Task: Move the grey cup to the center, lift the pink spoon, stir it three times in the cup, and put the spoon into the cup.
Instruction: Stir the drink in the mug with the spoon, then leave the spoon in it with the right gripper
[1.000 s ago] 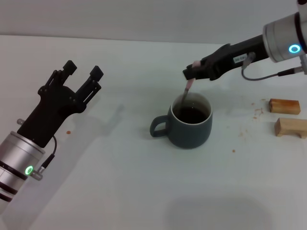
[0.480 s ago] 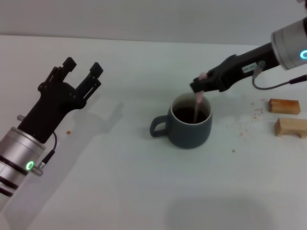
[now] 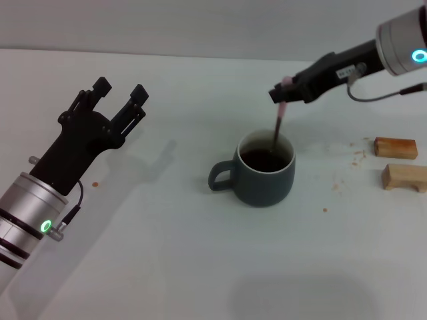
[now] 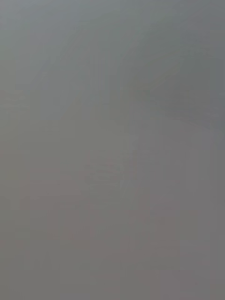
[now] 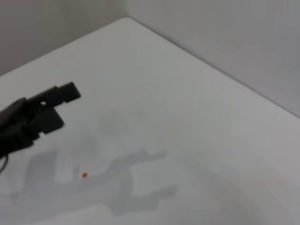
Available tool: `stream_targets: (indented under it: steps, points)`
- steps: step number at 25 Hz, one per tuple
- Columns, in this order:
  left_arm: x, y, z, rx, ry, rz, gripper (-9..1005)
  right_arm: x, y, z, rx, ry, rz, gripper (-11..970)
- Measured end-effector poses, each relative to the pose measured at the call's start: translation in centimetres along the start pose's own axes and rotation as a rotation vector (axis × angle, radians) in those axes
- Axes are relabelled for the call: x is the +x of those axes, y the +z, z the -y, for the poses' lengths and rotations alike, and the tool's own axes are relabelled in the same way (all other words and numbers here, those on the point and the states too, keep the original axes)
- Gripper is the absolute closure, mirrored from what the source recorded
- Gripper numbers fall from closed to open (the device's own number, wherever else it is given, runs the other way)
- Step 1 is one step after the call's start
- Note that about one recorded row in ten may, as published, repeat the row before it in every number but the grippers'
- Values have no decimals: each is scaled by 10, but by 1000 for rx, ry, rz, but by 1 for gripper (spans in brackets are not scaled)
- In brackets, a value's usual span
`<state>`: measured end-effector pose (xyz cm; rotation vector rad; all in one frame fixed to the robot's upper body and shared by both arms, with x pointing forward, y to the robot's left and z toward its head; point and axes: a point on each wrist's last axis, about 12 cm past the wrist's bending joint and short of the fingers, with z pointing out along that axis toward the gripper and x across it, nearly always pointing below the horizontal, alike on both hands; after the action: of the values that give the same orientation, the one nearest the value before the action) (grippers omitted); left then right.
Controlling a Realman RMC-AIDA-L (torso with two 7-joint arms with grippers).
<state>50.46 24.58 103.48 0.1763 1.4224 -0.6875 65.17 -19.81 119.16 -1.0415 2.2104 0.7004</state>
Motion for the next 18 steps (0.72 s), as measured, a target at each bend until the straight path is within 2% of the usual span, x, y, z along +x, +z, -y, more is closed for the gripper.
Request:
stream_targets:
  steps: [5,11,18]
  points:
    - [0,0,0,-2,0,-2,183,-12,11,-11,-34,-28,-6,858]
    - [1,1,-1,-9,0,-11,183,-12,18,-22,-93,-40,-39,858]
    - [1,7,-1,-6,4,-23,183,-2,12,-22,-122,-25,-69,858]
